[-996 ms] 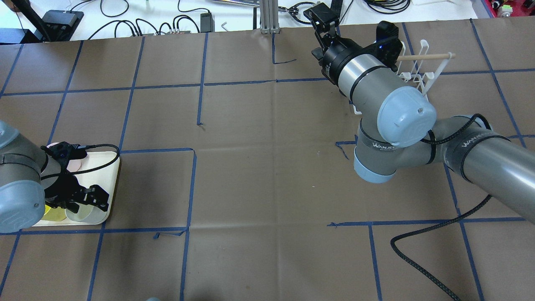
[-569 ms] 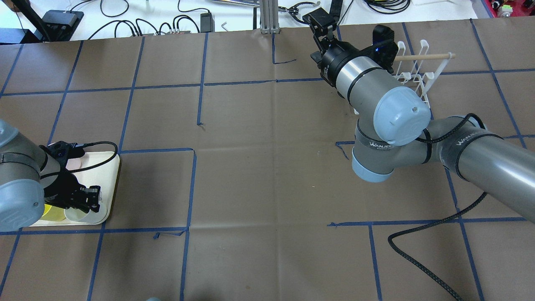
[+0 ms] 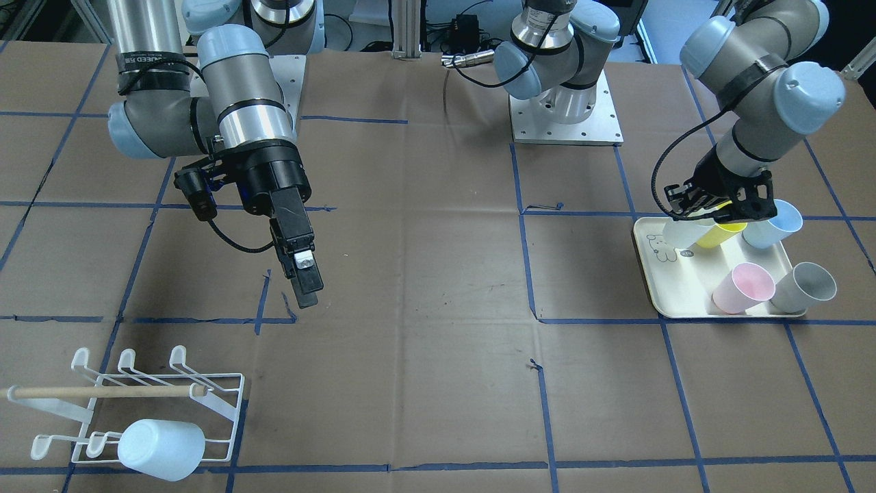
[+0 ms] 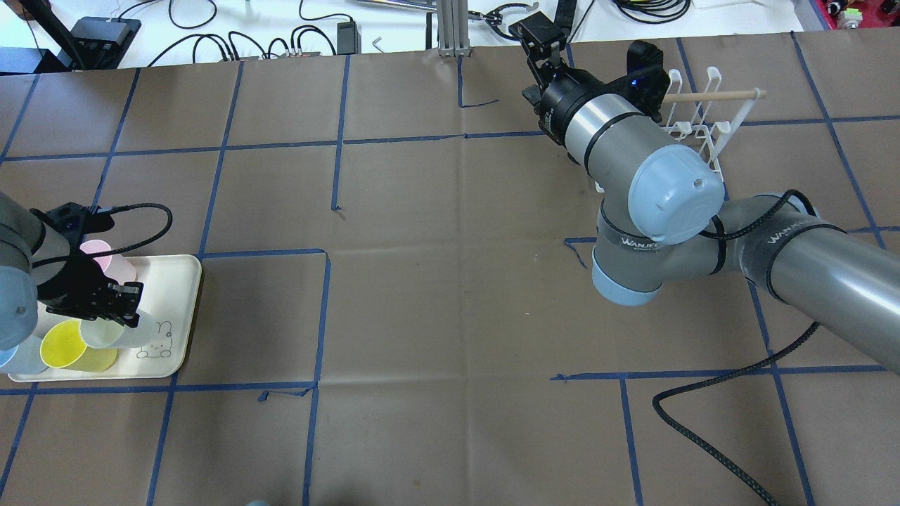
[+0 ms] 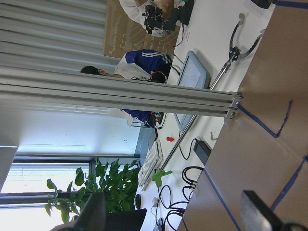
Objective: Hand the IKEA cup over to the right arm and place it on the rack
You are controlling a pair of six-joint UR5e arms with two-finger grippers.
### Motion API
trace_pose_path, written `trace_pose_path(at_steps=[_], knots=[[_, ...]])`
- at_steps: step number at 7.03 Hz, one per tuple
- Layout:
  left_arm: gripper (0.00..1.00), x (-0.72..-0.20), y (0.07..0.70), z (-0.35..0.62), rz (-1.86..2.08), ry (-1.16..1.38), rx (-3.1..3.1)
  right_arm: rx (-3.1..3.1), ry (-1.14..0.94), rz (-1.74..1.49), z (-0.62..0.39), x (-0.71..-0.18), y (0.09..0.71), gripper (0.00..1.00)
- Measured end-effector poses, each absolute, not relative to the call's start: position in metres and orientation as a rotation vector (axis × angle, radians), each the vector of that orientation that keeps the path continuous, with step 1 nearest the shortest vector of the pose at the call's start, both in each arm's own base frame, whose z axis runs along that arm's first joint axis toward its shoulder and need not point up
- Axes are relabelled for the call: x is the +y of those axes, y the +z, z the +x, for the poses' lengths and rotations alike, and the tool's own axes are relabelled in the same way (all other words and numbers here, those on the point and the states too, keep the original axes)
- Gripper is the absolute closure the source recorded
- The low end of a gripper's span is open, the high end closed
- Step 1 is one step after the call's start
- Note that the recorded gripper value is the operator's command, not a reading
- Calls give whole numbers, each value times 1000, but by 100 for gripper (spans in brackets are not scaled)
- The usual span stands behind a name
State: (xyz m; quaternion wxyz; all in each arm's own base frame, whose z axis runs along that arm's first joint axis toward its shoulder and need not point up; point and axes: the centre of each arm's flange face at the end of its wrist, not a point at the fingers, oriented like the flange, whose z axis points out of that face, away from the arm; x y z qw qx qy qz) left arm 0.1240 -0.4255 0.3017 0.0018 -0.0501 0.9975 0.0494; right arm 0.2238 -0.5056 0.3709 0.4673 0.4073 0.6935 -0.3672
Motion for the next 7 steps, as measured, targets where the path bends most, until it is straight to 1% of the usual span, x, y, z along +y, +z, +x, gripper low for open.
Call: trace_pose_path(at_steps=[2, 4, 5, 7], knots=[[100, -461, 384, 139, -150, 145, 3160, 1698, -904, 997, 224, -506, 373, 0], [100, -500, 442, 138, -87, 90, 3163, 1695, -908, 996, 223, -506, 375, 0], [100, -525, 459, 131, -34, 29, 3177, 1695, -908, 996, 223, -506, 375, 0], [100, -576, 479, 107, 89, -244, 3297, 1696, -907, 997, 223, -506, 375, 0]])
